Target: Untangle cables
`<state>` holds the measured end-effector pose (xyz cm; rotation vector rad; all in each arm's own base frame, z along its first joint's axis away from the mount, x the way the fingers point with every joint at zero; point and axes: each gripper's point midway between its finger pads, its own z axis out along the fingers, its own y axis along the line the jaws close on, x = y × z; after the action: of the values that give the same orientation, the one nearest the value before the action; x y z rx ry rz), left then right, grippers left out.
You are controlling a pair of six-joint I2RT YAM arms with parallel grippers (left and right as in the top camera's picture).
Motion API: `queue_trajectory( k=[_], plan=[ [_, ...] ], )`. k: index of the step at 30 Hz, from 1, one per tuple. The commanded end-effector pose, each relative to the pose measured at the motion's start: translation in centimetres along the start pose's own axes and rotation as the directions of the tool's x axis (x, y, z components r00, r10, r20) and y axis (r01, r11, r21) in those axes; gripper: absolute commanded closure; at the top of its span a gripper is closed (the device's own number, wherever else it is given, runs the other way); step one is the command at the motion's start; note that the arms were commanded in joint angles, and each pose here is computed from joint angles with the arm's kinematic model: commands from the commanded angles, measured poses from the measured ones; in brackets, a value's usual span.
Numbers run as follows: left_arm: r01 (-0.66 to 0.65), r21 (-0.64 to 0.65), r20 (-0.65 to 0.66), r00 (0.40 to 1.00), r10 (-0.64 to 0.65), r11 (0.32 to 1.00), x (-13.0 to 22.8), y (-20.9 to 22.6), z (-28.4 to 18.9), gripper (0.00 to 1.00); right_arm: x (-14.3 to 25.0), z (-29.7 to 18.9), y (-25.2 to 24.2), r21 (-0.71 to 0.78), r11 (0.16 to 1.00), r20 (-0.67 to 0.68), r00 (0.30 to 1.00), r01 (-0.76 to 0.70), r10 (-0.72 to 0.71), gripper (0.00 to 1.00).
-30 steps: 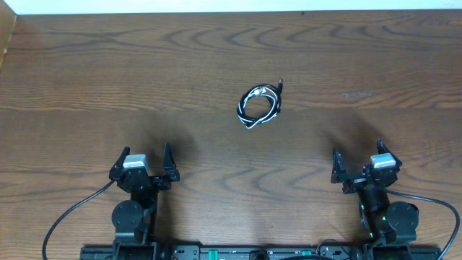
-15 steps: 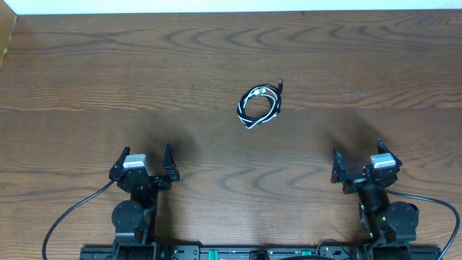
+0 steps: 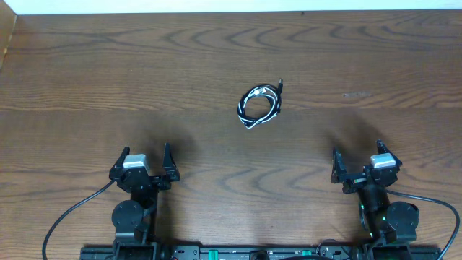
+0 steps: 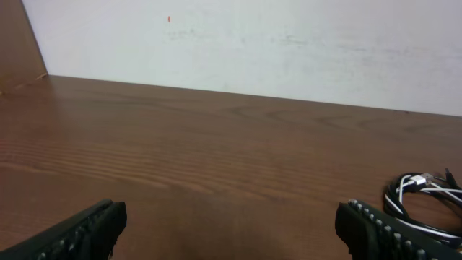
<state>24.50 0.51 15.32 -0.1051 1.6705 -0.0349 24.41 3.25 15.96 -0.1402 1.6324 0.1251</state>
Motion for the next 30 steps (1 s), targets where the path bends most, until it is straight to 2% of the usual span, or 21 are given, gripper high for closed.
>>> queue_trajectory(
  k=[1,10,21,25,30],
  plan=[
    [-0.012,-0.041,-0.052,0.999,0.010,0.999,1.7,0.8,0.1,0.02,0.0,0.0,0.1,-0.004,1.000,0.003,1.000,0.005,-0.005,0.01],
    [-0.010,-0.039,-0.036,0.999,0.009,0.999,0.9,0.7,0.0,0.02,0.0,0.0,0.6,-0.034,0.999,0.003,1.000,0.004,-0.004,0.01],
    [0.015,-0.029,-0.058,0.998,-0.016,0.999,-2.3,0.2,0.1,0.02,-1.1,-0.1,1.4,-0.081,0.996,-0.006,0.999,-0.048,0.048,0.01],
    [0.015,0.001,-0.088,0.996,-0.015,1.000,-3.8,-0.6,0.5,0.02,-2.2,0.0,1.5,-0.087,0.995,-0.019,0.999,-0.051,0.049,0.01],
    [0.046,0.063,-0.203,0.979,-0.032,0.997,-5.8,-2.2,1.7,0.02,-5.1,0.6,2.7,-0.161,0.985,-0.055,0.997,-0.061,0.053,0.01]
  ],
)
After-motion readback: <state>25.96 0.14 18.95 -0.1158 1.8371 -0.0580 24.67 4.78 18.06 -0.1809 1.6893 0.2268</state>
